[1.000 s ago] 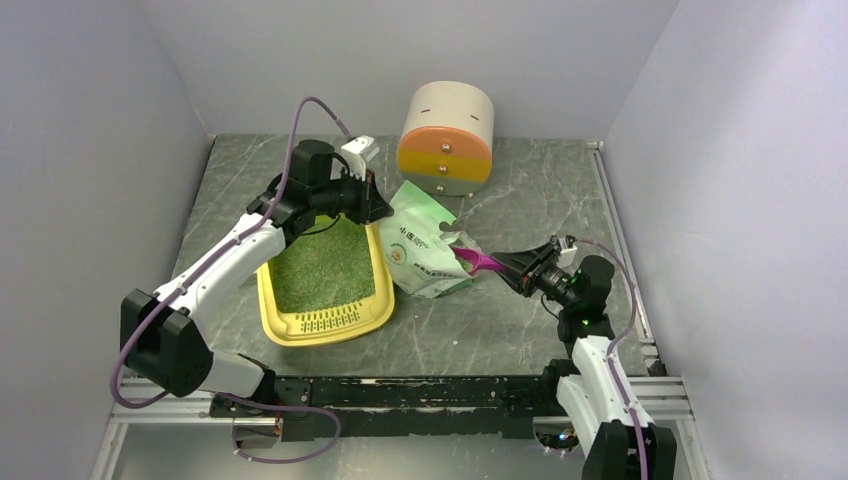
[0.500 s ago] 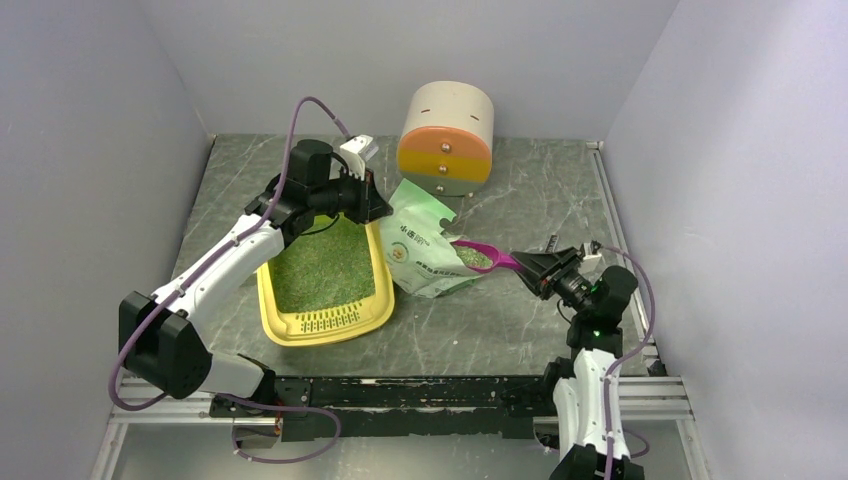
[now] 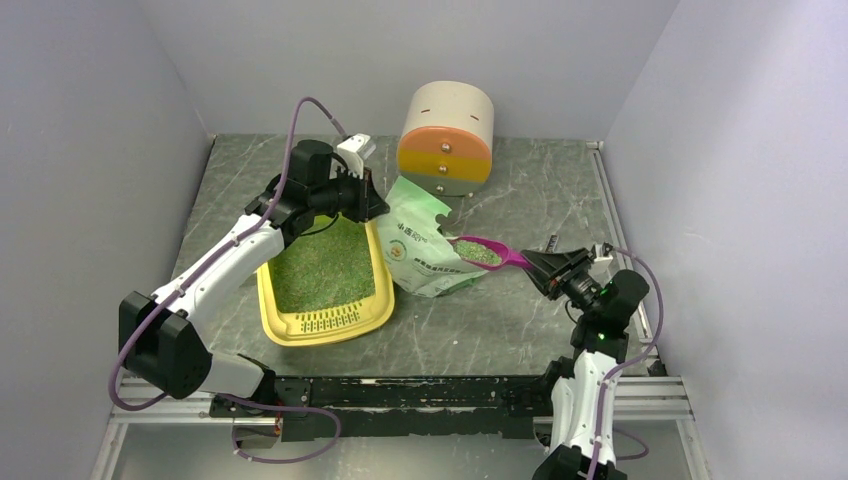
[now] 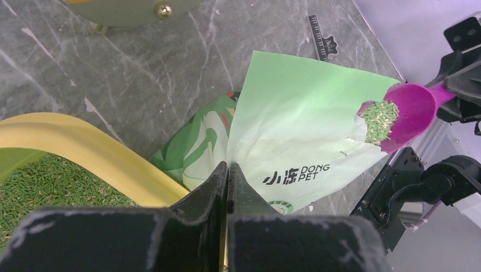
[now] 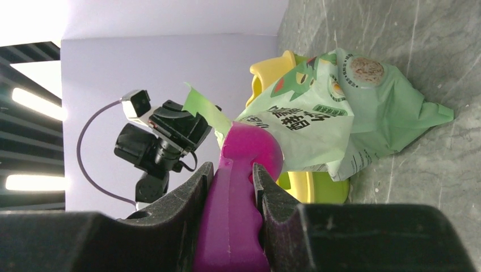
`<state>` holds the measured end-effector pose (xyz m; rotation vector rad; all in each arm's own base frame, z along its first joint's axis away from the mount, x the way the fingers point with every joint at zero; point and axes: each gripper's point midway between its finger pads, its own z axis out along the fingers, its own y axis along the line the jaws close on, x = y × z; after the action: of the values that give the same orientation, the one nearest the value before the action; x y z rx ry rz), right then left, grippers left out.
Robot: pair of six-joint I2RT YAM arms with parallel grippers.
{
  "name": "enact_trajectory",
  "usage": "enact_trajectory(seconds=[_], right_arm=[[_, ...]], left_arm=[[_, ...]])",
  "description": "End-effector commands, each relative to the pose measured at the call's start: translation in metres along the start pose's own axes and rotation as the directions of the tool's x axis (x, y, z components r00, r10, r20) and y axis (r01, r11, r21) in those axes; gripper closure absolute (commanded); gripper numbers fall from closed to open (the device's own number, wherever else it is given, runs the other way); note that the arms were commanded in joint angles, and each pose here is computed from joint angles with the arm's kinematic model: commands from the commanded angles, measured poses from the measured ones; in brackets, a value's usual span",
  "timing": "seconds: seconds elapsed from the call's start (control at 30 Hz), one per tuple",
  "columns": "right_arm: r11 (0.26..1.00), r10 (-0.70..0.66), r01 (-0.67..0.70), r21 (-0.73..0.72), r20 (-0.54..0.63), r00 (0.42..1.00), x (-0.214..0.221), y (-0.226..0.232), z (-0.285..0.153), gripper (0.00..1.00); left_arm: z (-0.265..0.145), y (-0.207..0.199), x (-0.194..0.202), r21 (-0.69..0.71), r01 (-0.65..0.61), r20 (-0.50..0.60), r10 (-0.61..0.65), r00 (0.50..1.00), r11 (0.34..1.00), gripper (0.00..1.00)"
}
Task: Fill the litter box with clean litter
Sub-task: 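Scoop the cat litter from the cat litter bag, then pour the cat litter into the litter box.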
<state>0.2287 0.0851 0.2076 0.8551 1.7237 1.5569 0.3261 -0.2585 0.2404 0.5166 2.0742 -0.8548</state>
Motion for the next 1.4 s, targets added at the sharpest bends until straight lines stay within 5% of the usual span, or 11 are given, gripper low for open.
enact_trajectory(seconds=[0.0,0.9,1.23,1.37], right_arm=[[0.998,-0.044,0.043,-0.05,-0.026,0.999,0.002,0.024,-0.006,1.0],[0.993,-0.077,0.072,-0.096,-0.051,0.996,0.0,0.067,-0.007,1.0],[0.991,-0.074,0.064,-0.119,-0.083,0.994,0.014,0.083,-0.004,1.0],[0.99,-0.081,0.068,-0.122,-0.106,0.991,0.026,0.087,0.002,1.0]], left_arm=[[0.0,0.011,-0.009,-0.062,0.008,0.039,-0.005,0.999,0.998,0.95],[0.004,0.007,-0.007,-0.029,0.04,0.047,-0.039,0.998,0.999,0.95],[-0.001,0.001,-0.019,-0.02,0.049,0.074,-0.048,0.996,0.999,0.73],[-0.008,-0.001,-0.027,-0.028,0.047,0.111,-0.044,0.993,0.998,0.55]])
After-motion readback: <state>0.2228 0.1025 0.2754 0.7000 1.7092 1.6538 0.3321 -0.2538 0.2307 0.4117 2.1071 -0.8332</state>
